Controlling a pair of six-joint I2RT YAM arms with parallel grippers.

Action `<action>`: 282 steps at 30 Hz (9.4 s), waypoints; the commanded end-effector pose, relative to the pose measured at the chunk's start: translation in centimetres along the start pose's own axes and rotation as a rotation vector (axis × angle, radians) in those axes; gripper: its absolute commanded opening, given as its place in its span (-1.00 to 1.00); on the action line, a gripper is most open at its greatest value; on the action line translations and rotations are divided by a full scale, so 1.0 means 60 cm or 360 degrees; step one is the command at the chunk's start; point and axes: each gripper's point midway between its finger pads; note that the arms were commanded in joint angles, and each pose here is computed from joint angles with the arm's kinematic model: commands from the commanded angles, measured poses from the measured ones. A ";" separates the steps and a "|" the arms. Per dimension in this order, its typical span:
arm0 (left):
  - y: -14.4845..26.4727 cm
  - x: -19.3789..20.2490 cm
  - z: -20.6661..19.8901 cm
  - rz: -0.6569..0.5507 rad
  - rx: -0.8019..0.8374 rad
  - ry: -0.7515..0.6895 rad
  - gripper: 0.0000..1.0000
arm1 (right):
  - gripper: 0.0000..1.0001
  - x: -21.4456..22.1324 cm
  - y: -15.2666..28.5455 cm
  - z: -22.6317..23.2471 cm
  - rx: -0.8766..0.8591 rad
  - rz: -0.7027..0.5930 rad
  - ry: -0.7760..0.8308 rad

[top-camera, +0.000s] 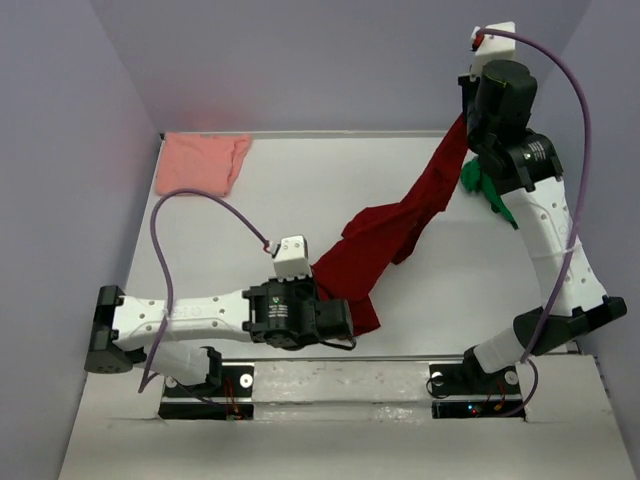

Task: Fold and stack the t-shirts
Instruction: Flatten the tshirt out

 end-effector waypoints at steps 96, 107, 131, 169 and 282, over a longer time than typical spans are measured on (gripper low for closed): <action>0.254 -0.646 0.164 -0.1161 -0.0192 -0.0027 -1.00 | -1.00 -0.201 0.157 -0.054 -0.0029 -0.0672 -0.0089; 0.132 -0.624 0.128 -0.1049 -0.0215 -0.0193 -1.00 | -1.00 -0.138 0.058 -0.049 -0.0174 -0.0425 -0.0262; 0.249 -0.783 0.093 -0.1441 0.0129 -0.0071 -1.00 | -1.00 -0.231 0.356 -0.271 0.0256 -0.0820 -0.0273; -0.050 -0.843 0.076 -0.1124 0.0173 -0.0225 -1.00 | -1.00 -0.146 -0.075 -0.055 -0.0319 -0.0445 -0.0379; -0.197 -0.751 0.124 -0.0812 0.0201 -0.0051 -1.00 | -1.00 -0.096 -0.025 -0.087 -0.0307 -0.0382 -0.0475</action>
Point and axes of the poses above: each gripper's point midway between its finger pads, its own y axis back along the fingers, its own z axis along the line the jaws close on, x = y × z, and after that the axes turned 8 degrees about y, right-handed
